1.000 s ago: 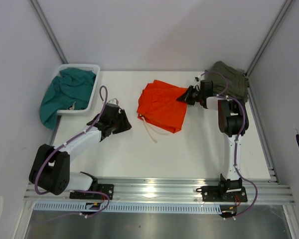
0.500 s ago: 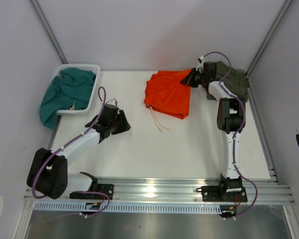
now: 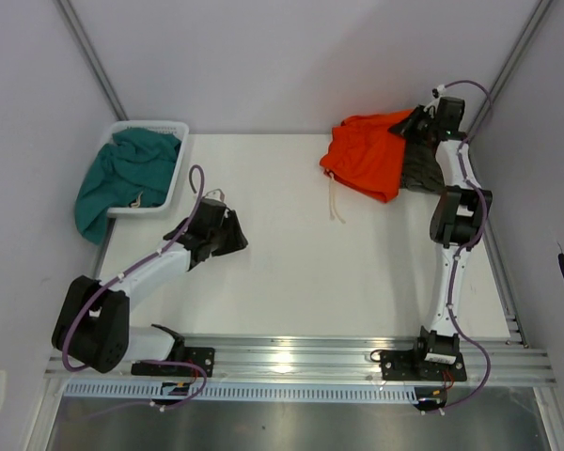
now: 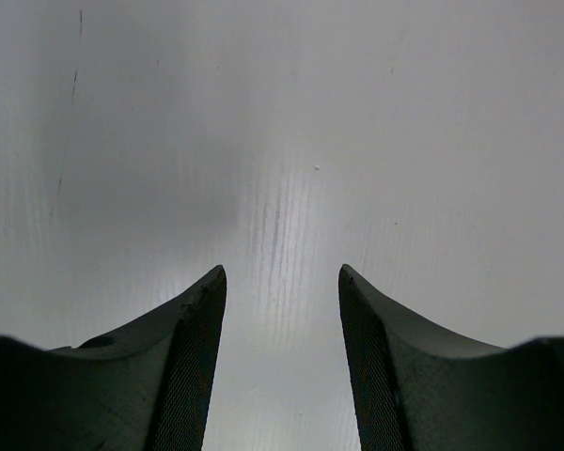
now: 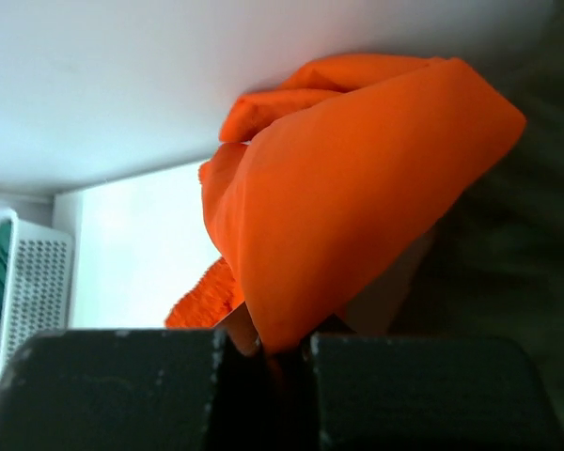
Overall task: Fold and stack the shorts
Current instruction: Neatly place the folded shorts to the corner
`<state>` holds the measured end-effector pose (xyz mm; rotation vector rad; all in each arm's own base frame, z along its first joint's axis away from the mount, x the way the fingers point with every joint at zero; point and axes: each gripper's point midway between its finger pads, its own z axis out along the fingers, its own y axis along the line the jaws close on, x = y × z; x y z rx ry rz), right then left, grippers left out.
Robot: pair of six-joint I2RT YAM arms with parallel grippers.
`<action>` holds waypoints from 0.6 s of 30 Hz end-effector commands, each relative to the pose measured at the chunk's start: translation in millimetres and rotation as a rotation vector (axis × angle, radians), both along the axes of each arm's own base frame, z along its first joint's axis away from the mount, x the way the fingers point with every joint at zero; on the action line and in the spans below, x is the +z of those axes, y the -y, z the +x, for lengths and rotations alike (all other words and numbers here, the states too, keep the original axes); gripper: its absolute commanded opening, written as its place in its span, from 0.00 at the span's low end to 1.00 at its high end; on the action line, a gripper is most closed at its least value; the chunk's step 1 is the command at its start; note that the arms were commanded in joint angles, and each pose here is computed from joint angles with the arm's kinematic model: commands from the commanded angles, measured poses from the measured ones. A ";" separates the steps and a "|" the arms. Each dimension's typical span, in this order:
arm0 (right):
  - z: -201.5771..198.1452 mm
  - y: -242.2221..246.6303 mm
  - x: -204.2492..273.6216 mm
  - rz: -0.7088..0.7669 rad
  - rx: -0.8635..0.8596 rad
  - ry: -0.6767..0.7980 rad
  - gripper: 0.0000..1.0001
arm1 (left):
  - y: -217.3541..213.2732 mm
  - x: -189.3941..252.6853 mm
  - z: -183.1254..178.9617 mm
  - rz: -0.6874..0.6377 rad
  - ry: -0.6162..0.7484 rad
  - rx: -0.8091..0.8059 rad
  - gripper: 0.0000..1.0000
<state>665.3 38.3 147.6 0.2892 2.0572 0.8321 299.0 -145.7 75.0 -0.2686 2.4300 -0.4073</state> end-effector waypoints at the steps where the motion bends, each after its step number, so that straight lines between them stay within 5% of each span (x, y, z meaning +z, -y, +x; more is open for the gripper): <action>1: 11.4 20.1 27.3 0.067 -0.022 0.054 0.00 | 4.7 7.1 5.5 0.009 0.026 -0.023 0.55; 10: 18.9 57.5 68.6 0.164 -0.080 0.118 0.00 | 6.8 11.4 7.7 0.026 0.021 -0.029 0.55; 18: 8.5 36.8 101.1 0.225 -0.043 0.127 0.00 | 22.6 8.5 8.4 0.019 0.011 -0.054 0.55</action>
